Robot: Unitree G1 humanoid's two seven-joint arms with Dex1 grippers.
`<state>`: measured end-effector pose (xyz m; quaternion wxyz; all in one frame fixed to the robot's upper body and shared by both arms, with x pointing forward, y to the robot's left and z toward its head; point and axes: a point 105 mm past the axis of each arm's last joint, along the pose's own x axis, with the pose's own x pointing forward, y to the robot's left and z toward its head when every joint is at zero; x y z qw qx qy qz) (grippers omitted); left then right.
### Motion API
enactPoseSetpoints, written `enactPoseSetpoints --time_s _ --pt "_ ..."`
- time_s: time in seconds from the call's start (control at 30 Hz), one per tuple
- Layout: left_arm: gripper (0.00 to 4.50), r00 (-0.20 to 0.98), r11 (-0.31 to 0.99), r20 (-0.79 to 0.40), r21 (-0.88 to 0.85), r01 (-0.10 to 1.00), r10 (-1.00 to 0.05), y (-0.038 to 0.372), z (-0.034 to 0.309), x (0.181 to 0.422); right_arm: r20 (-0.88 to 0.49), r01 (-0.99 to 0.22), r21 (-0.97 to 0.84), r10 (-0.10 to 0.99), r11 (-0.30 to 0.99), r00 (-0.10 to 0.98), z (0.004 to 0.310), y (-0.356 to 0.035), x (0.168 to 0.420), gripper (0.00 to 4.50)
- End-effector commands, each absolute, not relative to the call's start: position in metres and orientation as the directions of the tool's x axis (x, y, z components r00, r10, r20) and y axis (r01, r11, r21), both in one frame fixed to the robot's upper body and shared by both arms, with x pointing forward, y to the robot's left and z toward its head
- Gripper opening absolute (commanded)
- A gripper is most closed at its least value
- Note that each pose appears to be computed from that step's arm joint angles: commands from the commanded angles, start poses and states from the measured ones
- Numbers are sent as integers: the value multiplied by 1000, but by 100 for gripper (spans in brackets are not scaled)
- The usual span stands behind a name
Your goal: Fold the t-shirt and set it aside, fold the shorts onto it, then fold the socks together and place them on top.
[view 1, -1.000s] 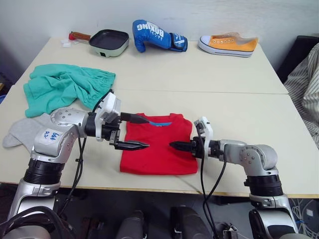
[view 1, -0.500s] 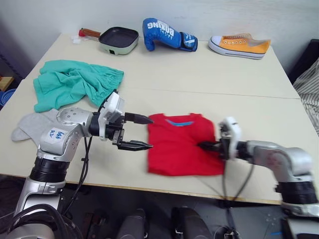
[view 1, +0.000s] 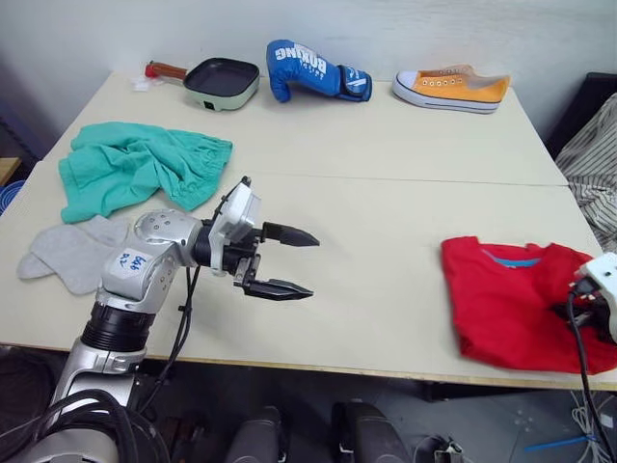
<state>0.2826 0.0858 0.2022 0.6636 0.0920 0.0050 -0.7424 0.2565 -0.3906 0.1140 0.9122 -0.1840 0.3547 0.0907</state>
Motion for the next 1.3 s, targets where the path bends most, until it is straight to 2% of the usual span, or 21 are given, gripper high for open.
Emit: enactPoseSetpoints --time_s 0.03,0.17,0.27,0.33,0.4,0.43,0.53,0.63,0.77,0.87,1.03,1.13,1.2,1.3 --pt "450 -110 -130 -139 142 981 -984 84 207 282 -628 -237 -293 1 926 778 124 -400 258 149" --pt "450 -111 -130 -136 138 982 -984 83 207 282 -579 -150 -324 -71 934 812 141 -416 247 288" --pt "450 -108 -126 -132 134 983 -985 84 208 282 -516 -42 -364 -164 930 841 163 -436 230 395" --pt "450 -102 -118 -126 128 985 -987 85 208 283 -448 27 -401 -222 916 866 187 -443 219 445" --pt "450 -90 -104 -116 119 987 -989 84 208 285 -359 80 -404 -239 911 902 211 -440 214 445" --pt "450 -75 -86 -108 105 991 -991 83 208 286 -299 93 -370 -213 924 930 225 -432 216 445" --pt "450 -41 -45 -73 64 997 -997 79 209 287 -99 -30 -253 5 967 995 264 -372 226 445" --pt "450 -25 -30 -61 82 996 -998 77 208 284 -18 -151 -198 150 969 988 276 -327 231 445" --pt "450 29 26 -44 69 997 -999 83 208 287 45 -310 -105 316 945 948 272 -267 244 445" --pt "450 99 96 -50 61 993 -994 90 202 293 47 -430 -99 435 898 899 258 -218 250 445" --pt "450 202 195 -73 97 976 -977 101 197 299 40 -439 -15 440 898 897 238 -197 260 445" --pt "450 329 317 -105 115 941 -938 117 192 311 0 -522 -76 524 849 852 225 -178 258 445" --pt "450 471 454 -151 136 881 -869 141 184 327 -16 -621 -134 625 773 781 217 -155 251 445" --pt "450 648 618 -215 195 762 -731 181 176 346 18 -736 -107 741 669 671 214 -124 241 445"
